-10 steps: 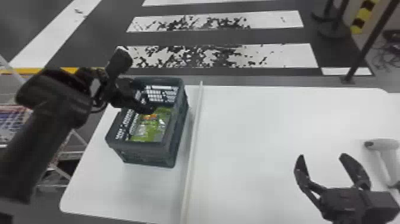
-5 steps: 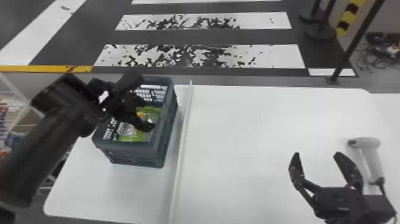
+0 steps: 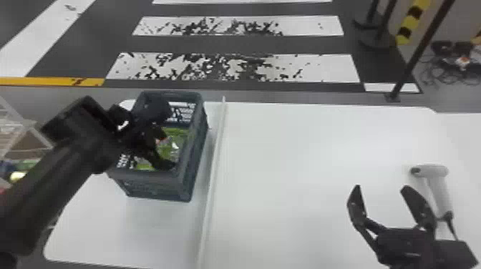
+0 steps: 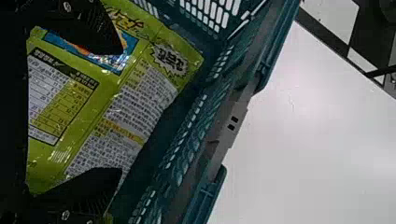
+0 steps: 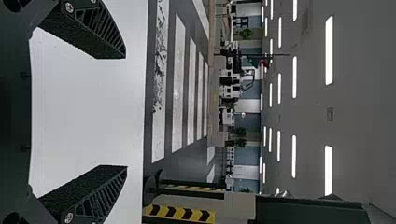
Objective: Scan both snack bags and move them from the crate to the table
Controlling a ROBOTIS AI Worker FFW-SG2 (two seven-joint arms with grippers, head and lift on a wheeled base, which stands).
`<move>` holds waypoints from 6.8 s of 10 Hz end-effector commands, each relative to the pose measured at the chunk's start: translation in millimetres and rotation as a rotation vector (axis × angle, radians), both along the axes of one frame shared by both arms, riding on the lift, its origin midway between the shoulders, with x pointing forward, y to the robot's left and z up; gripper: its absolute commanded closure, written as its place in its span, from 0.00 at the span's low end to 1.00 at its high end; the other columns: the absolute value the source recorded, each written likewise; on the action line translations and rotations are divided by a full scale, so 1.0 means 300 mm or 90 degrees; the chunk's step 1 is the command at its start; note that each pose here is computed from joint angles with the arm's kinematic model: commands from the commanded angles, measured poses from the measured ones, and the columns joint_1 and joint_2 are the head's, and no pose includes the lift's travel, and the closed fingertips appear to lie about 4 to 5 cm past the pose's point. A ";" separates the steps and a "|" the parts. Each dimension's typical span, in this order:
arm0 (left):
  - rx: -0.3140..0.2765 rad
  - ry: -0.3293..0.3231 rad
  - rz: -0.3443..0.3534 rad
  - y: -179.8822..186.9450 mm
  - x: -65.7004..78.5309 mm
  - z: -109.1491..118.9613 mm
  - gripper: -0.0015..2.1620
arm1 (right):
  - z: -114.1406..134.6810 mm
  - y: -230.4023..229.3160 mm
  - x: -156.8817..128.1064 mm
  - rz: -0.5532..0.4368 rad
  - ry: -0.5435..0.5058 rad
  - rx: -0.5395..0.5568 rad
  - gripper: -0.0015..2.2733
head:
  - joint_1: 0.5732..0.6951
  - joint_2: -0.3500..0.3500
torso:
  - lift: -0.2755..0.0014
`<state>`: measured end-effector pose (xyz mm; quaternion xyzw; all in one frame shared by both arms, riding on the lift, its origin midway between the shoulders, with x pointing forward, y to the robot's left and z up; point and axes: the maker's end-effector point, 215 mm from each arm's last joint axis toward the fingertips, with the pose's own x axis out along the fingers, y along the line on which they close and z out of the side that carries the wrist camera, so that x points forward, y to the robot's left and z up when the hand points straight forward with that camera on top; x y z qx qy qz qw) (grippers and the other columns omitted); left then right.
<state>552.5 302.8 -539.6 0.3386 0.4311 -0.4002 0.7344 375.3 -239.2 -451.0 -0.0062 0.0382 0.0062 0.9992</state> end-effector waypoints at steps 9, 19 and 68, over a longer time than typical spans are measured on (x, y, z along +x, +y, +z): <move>0.023 0.012 -0.019 -0.017 -0.070 -0.165 0.53 | -0.041 -0.013 -0.001 -0.002 0.007 0.009 0.04 | 1.00 0.60 | 0.86; -0.217 -0.090 0.093 0.041 0.054 0.157 0.99 | -0.042 -0.021 -0.014 -0.004 0.007 0.008 0.05 | 1.00 0.61 | 0.86; -0.554 -0.483 0.356 -0.192 -0.301 0.624 0.05 | 0.011 0.173 0.037 0.080 0.038 -0.002 0.79 | 1.00 0.51 | 0.86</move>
